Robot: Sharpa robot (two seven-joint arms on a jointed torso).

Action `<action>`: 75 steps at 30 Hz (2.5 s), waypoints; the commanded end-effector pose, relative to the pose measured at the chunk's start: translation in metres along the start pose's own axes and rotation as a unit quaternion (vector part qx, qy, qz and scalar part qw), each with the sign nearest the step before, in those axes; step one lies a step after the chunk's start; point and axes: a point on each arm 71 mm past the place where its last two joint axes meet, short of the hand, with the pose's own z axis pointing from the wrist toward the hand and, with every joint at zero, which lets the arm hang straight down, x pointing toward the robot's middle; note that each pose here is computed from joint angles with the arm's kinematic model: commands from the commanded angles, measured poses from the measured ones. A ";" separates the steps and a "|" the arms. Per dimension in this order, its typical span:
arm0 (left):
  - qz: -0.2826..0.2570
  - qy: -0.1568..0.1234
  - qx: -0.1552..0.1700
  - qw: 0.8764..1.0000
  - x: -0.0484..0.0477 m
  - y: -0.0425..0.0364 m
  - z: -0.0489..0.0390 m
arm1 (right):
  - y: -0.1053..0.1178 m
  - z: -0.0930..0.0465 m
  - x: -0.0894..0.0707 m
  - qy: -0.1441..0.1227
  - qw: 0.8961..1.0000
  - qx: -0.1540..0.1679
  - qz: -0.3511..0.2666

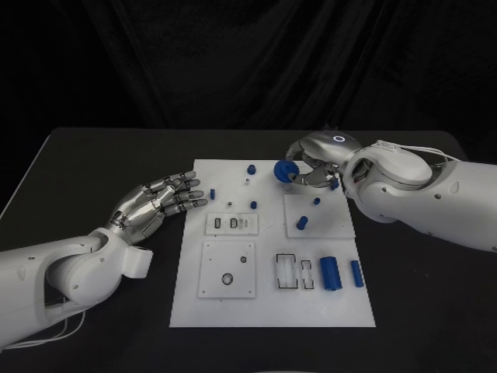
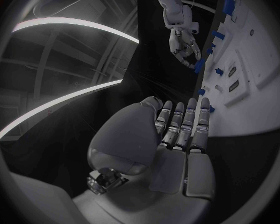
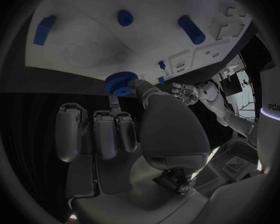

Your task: Assemble the parts on the task board

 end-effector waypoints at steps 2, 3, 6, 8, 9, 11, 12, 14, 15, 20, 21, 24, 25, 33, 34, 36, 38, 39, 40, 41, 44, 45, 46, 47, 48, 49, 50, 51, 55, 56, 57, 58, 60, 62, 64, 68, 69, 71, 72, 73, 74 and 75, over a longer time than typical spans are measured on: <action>-0.009 0.004 0.086 0.996 0.0026 -0.0114 0.0009 | 0.016 0.007 -0.002 -0.005 1.000 -0.022 0.000; -0.009 0.004 0.086 0.996 0.0027 -0.0114 0.0010 | 0.018 0.009 -0.001 -0.004 1.000 -0.025 0.000; -0.009 0.004 0.086 0.996 0.0026 -0.0113 0.0011 | 0.025 0.015 0.000 0.002 0.999 -0.032 -0.002; -0.009 0.004 0.086 0.996 0.0027 -0.0113 0.0011 | 0.028 0.018 0.001 0.005 0.999 -0.034 -0.003; -0.009 0.004 0.086 0.996 0.0028 -0.0113 0.0011 | 0.029 0.020 0.002 0.007 0.999 -0.035 -0.003; -0.009 0.004 0.086 0.996 0.0032 -0.0112 0.0013 | 0.032 0.022 0.004 0.010 0.999 -0.037 -0.004; -0.009 0.004 0.086 0.996 0.0034 -0.0110 0.0015 | 0.034 0.024 0.005 0.011 0.999 -0.038 -0.004; -0.010 0.005 0.086 0.996 0.0038 -0.0108 0.0018 | 0.037 0.027 0.006 0.014 0.999 -0.041 -0.005; -0.010 0.006 0.086 0.996 0.0042 -0.0107 0.0020 | 0.039 0.029 0.008 0.016 0.999 -0.042 -0.005; -0.010 0.006 0.086 0.996 0.0046 -0.0104 0.0025 | 0.045 0.036 0.012 0.024 0.999 -0.046 -0.006; -0.010 0.006 0.086 0.996 0.0046 -0.0104 0.0025 | 0.046 0.037 0.013 0.025 0.999 -0.046 -0.007; -0.010 0.006 0.086 0.996 0.0046 -0.0104 0.0025 | 0.048 0.041 0.016 0.031 0.998 -0.045 -0.008; -0.010 0.006 0.086 0.996 0.0045 -0.0104 0.0026 | 0.049 0.041 0.017 0.033 0.998 -0.045 -0.008; -0.009 0.005 0.086 0.996 0.0044 -0.0102 0.0028 | 0.051 0.044 0.022 0.041 0.998 -0.044 -0.008; -0.009 0.005 0.086 0.996 0.0045 -0.0102 0.0029 | 0.051 0.045 0.023 0.040 0.998 -0.044 -0.008; -0.010 0.006 0.086 0.996 0.0046 -0.0100 0.0031 | 0.052 0.045 0.023 0.041 0.998 -0.043 -0.008; -0.010 0.006 0.086 0.996 0.0048 -0.0099 0.0033 | 0.052 0.046 0.024 0.042 0.998 -0.042 -0.008; -0.010 0.005 0.086 0.996 0.0049 -0.0098 0.0034 | 0.052 0.046 0.024 0.043 0.998 -0.042 -0.009; -0.011 0.005 0.086 0.996 0.0049 -0.0098 0.0034 | 0.052 0.047 0.025 0.046 0.998 -0.043 -0.009; -0.011 0.005 0.086 0.996 0.0048 -0.0098 0.0034 | 0.052 0.047 0.025 0.047 0.998 -0.043 -0.010; -0.012 0.004 0.085 0.996 0.0048 -0.0097 0.0035 | 0.053 0.048 0.026 0.051 0.998 -0.045 -0.010; -0.012 0.004 0.085 0.996 0.0049 -0.0096 0.0036 | 0.054 0.048 0.027 0.052 0.998 -0.046 -0.010; -0.012 0.004 0.085 0.996 0.0049 -0.0096 0.0037 | 0.054 0.048 0.027 0.052 0.998 -0.046 -0.010; -0.013 0.004 0.085 0.996 0.0050 -0.0095 0.0038 | 0.054 0.048 0.027 0.053 0.997 -0.047 -0.010; -0.013 0.004 0.085 0.996 0.0050 -0.0094 0.0039 | 0.055 0.048 0.027 0.053 0.997 -0.048 -0.010; -0.013 0.004 0.085 0.996 0.0051 -0.0093 0.0041 | 0.055 0.048 0.028 0.053 0.997 -0.049 -0.010; -0.013 0.004 0.085 0.996 0.0051 -0.0093 0.0041 | 0.055 0.049 0.028 0.053 0.997 -0.049 -0.009; -0.013 0.004 0.085 0.996 0.0051 -0.0092 0.0042 | 0.056 0.049 0.028 0.053 0.997 -0.049 -0.009; -0.013 0.003 0.085 0.996 0.0048 -0.0092 0.0043 | 0.056 0.049 0.028 0.052 0.997 -0.051 -0.009; -0.013 0.003 0.085 0.996 0.0047 -0.0092 0.0043 | 0.057 0.049 0.028 0.052 0.997 -0.052 -0.009; -0.013 0.003 0.085 0.996 0.0045 -0.0091 0.0044 | 0.057 0.049 0.028 0.052 0.997 -0.052 -0.009; -0.013 0.003 0.084 0.996 0.0045 -0.0091 0.0045 | 0.057 0.049 0.028 0.051 0.997 -0.052 -0.009; -0.013 0.003 0.084 0.996 0.0043 -0.0090 0.0047 | 0.057 0.049 0.028 0.051 0.997 -0.053 -0.009; -0.013 0.003 0.084 0.996 0.0042 -0.0088 0.0050 | 0.057 0.049 0.028 0.049 0.997 -0.054 -0.008; -0.013 0.003 0.084 0.996 0.0042 -0.0087 0.0052 | 0.057 0.049 0.028 0.047 0.997 -0.056 -0.008; -0.014 0.003 0.084 0.996 0.0041 -0.0087 0.0052 | 0.057 0.049 0.028 0.048 0.997 -0.056 -0.008; -0.014 0.003 0.084 0.996 0.0040 -0.0087 0.0052 | 0.057 0.049 0.028 0.049 0.997 -0.056 -0.008; -0.013 0.003 0.084 0.996 0.0038 -0.0087 0.0051 | 0.056 0.048 0.028 0.051 0.997 -0.054 -0.008; -0.013 0.003 0.084 0.996 0.0037 -0.0087 0.0051 | 0.055 0.048 0.028 0.052 0.997 -0.054 -0.009; -0.013 0.003 0.084 0.996 0.0036 -0.0087 0.0050 | 0.055 0.048 0.028 0.053 0.997 -0.053 -0.009; -0.013 0.003 0.084 0.996 0.0036 -0.0087 0.0050 | 0.054 0.048 0.029 0.055 0.997 -0.052 -0.009; -0.013 0.003 0.084 0.996 0.0036 -0.0087 0.0050 | 0.053 0.047 0.029 0.058 0.997 -0.051 -0.010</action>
